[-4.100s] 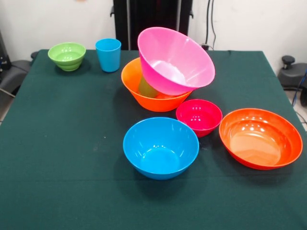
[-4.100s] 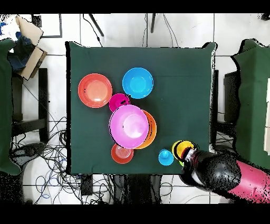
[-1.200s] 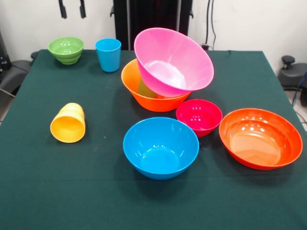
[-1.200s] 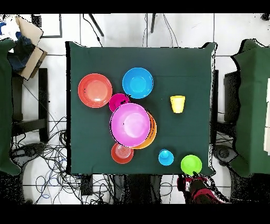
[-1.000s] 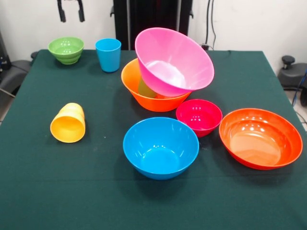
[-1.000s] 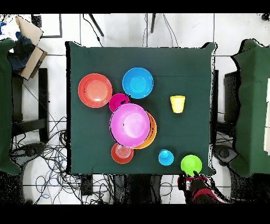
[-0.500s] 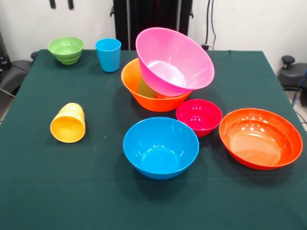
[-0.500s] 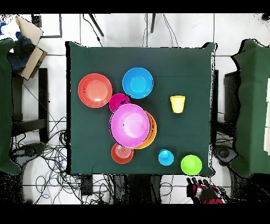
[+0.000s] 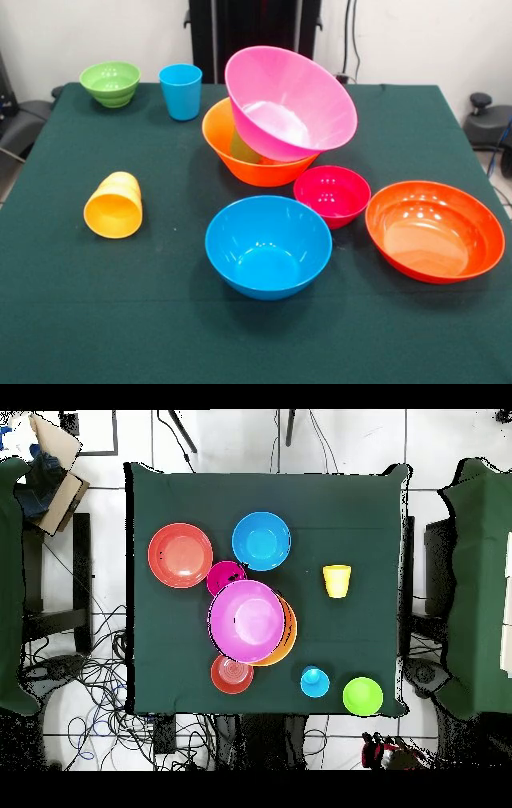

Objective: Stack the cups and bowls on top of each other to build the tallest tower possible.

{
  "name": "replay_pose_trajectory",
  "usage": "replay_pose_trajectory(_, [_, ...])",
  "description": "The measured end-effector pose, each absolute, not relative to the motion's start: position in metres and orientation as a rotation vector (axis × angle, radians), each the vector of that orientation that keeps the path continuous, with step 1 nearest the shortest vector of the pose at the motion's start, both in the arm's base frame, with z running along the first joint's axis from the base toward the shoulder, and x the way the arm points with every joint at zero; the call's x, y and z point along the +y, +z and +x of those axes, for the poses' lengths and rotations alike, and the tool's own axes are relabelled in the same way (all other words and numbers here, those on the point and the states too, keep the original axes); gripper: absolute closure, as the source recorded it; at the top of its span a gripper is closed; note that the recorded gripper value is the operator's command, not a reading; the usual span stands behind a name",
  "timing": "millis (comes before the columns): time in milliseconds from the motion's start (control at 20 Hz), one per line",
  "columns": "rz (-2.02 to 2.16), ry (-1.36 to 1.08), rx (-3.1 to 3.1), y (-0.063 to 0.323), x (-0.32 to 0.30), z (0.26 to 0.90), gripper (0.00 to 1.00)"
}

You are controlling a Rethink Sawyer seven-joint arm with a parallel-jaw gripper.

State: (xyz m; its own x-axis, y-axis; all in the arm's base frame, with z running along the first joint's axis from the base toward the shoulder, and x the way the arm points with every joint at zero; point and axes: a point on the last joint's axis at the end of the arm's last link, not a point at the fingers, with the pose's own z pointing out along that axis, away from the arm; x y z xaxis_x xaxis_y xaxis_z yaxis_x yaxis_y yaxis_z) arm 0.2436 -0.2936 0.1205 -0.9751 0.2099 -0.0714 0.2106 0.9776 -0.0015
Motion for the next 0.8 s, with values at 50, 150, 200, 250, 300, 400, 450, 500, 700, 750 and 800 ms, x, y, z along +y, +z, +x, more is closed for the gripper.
replay_pose_trajectory(50, [0.289, -0.010, 3.059, 0.117, -0.291, 0.245, 0.00])
replay_pose_trajectory(150, [0.174, 0.014, 3.069, 0.105, -0.280, 0.249, 0.00])
replay_pose_trajectory(200, [0.153, 0.021, 3.070, 0.102, -0.278, 0.249, 0.00])
replay_pose_trajectory(250, [0.140, 0.027, 3.070, 0.100, -0.276, 0.250, 0.00])
replay_pose_trajectory(300, [0.127, 0.033, 3.070, 0.098, -0.275, 0.250, 0.00])
replay_pose_trajectory(400, [0.103, 0.056, 3.071, 0.092, -0.271, 0.249, 0.00])
replay_pose_trajectory(450, [0.100, 0.062, 3.072, 0.090, -0.270, 0.249, 0.00])
replay_pose_trajectory(500, [0.097, 0.069, 3.073, 0.089, -0.269, 0.248, 0.00])
replay_pose_trajectory(700, [0.104, 0.107, 3.078, 0.082, -0.265, 0.245, 0.00])
replay_pose_trajectory(750, [0.104, 0.114, 3.079, 0.080, -0.264, 0.245, 0.00])
replay_pose_trajectory(800, [0.104, 0.121, 3.080, 0.079, -0.263, 0.244, 0.00])
